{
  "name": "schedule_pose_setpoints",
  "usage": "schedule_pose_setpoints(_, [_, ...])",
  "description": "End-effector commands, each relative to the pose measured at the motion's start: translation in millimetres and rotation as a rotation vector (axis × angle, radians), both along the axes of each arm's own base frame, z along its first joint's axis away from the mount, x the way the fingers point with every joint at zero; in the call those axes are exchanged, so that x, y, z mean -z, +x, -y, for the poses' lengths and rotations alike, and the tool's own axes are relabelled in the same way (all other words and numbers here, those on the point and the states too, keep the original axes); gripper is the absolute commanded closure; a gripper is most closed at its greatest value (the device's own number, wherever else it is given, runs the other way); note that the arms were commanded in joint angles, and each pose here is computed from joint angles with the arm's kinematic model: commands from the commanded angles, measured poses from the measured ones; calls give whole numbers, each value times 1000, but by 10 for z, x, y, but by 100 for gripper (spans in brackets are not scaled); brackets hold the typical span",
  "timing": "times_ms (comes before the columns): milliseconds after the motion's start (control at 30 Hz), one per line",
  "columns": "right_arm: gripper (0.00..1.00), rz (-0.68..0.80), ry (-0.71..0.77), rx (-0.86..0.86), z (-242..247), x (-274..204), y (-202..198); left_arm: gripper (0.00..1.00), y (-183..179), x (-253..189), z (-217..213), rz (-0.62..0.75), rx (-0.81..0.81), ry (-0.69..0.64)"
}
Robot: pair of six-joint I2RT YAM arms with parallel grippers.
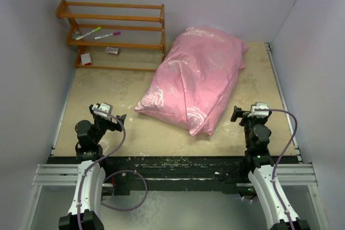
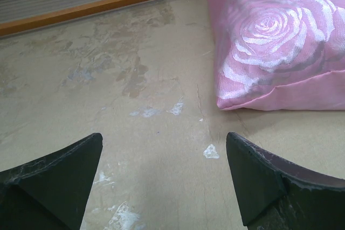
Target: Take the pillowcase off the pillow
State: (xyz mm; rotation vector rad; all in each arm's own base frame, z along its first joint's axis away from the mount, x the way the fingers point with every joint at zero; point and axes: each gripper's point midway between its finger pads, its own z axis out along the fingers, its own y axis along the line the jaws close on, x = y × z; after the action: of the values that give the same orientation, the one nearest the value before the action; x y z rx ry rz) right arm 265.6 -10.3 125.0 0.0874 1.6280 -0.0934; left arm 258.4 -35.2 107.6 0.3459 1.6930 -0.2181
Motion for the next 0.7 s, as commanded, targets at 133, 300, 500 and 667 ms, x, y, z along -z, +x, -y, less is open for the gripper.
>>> schedule_pose_setpoints(133, [0,61,-1,22,38,-192,24,1,25,-59,-1,34,4,15])
schedule_pose_setpoints(300, [0,74,7,145,247,-420,-27,1,142,-305,-141,-18,-83,-13])
schedule_pose_setpoints(500, [0,118,411,415,490,-871,-128,1,514,-861,-204,-282,-1,64])
schedule_pose_setpoints(667, [0,53,555,390,338,-1218,-115,1,705,-1148,-167,-453,130,99])
